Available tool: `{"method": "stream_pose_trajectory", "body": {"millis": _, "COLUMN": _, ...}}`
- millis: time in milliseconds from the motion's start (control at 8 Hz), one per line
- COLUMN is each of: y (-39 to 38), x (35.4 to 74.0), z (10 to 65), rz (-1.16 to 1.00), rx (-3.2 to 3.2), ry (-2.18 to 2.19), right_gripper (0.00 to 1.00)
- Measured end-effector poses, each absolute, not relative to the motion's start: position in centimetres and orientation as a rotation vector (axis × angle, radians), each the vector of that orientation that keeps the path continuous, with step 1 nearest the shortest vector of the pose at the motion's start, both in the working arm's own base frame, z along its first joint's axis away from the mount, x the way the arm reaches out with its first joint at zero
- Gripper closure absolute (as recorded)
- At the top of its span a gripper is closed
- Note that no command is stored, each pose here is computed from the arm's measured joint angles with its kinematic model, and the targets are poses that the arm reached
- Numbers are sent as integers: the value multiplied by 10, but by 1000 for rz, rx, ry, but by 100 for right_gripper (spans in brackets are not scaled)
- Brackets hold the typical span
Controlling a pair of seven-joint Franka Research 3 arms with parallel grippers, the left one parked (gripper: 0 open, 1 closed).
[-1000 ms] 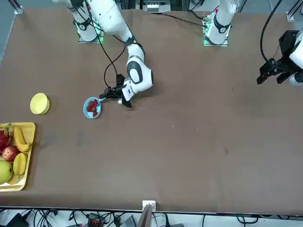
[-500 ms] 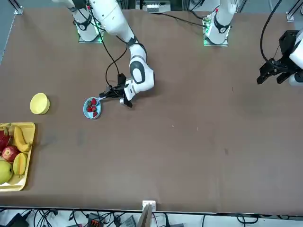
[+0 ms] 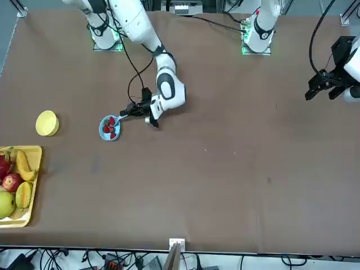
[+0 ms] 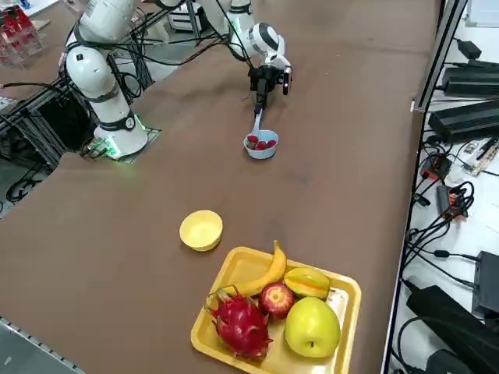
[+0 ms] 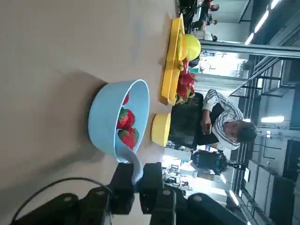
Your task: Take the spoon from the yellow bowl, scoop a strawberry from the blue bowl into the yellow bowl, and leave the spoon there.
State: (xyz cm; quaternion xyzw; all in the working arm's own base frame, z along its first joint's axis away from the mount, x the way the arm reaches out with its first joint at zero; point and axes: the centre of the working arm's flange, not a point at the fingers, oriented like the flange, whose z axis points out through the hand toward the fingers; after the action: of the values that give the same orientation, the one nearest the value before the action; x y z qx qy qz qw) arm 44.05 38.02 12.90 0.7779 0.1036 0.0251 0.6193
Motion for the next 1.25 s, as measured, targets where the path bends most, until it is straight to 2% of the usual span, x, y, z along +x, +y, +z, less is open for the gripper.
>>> {"method": "stream_pose_trajectory", "body": {"millis": 1250, "y": 384, "x": 430, "z": 122, "rz": 106, "rx": 1681, "ry": 274, "right_gripper": 89}}
